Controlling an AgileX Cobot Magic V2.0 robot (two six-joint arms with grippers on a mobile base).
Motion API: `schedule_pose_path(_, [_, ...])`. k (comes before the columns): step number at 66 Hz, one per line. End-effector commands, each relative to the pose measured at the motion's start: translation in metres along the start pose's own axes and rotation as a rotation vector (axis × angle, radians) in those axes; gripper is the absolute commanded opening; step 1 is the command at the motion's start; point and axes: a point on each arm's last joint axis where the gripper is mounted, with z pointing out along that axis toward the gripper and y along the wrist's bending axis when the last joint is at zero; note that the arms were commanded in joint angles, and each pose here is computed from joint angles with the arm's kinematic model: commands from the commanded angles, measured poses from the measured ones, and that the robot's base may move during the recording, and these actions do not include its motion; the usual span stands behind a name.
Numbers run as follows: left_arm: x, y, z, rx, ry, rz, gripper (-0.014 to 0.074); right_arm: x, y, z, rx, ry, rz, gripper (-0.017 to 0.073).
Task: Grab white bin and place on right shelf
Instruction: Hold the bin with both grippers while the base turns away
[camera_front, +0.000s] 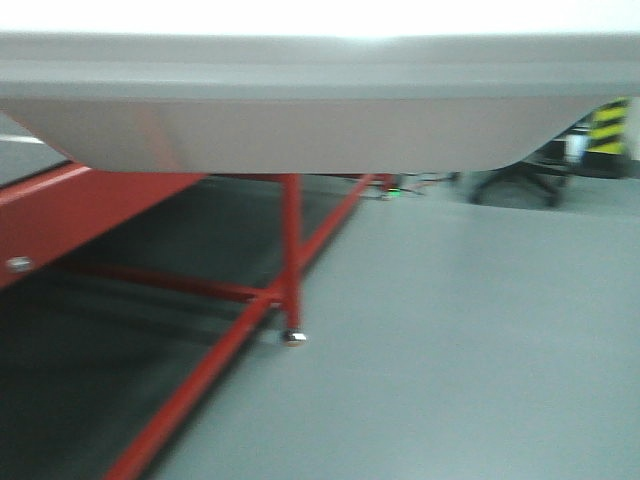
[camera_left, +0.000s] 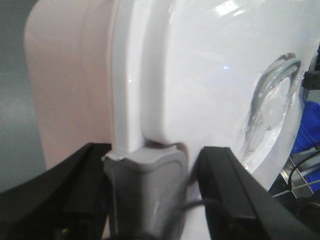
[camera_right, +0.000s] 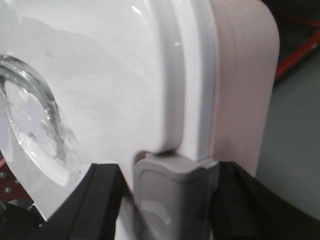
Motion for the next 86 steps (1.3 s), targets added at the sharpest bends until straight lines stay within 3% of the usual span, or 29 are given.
schedule_pose_path(1, [-0.0085, -0.0288, -0.0077, 0.207, -0.047, 0.004, 0.0241, -0.0135, 0.0246, -0.0071, -0.175, -0.111, 0.025, 0.0386])
schedule_pose_path(86, [-0.0085, -0.0288, -0.0077, 0.207, -0.047, 0.004, 0.0241, -0.0135, 0.0246, -0.0071, -0.175, -0.111, 0.025, 0.0386])
